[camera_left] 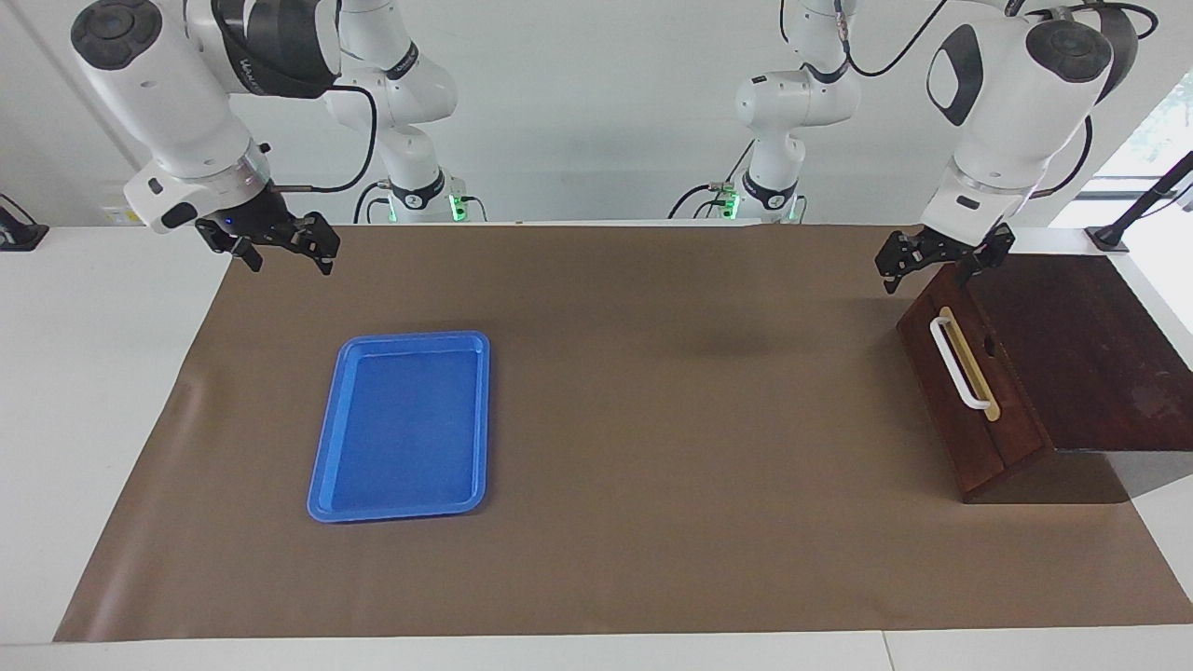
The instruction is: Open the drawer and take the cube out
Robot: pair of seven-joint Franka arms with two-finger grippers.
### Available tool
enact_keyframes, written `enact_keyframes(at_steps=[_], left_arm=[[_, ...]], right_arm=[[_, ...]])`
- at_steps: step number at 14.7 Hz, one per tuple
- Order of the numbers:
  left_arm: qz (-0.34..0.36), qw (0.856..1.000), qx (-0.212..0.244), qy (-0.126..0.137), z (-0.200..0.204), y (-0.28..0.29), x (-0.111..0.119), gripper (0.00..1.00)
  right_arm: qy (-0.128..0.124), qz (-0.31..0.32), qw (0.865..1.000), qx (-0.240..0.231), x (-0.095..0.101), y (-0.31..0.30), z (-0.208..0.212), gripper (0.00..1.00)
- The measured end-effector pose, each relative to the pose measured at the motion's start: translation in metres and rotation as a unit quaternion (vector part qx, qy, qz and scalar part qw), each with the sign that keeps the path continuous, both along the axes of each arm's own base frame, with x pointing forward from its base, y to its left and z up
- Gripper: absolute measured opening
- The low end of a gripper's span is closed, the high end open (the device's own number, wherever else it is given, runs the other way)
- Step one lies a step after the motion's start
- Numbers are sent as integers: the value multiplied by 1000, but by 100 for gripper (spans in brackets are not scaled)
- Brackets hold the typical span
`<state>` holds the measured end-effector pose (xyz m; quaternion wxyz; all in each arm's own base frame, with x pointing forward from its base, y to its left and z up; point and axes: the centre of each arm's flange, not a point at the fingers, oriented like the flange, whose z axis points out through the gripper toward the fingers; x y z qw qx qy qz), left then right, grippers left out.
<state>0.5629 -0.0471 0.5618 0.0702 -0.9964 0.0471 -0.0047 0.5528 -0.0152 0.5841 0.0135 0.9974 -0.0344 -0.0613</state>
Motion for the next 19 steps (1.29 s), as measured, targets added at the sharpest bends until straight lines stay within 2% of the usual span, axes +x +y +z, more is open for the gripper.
enact_keyframes(at_steps=[3,6,10,14,17,19], left_arm=[[-13,1000,23,-6,-32,2,8,100],[-32,998,61,-8,-60,8,13,100],[-54,994,89,-12,-96,13,28,100],[-87,989,122,-13,-130,16,31,100],[-92,988,126,-19,-147,28,31,100],[-93,988,127,-13,-164,38,30,100]], right_arm=[[-15,1,1000,0,4,1,2,100],[-16,1,1000,0,4,1,2,100],[-18,-2,1000,0,4,-3,3,100],[-27,-7,1000,-1,6,-7,3,100],[-25,-18,1000,-2,6,-7,1,100],[-24,-23,999,-2,6,-7,0,100]])
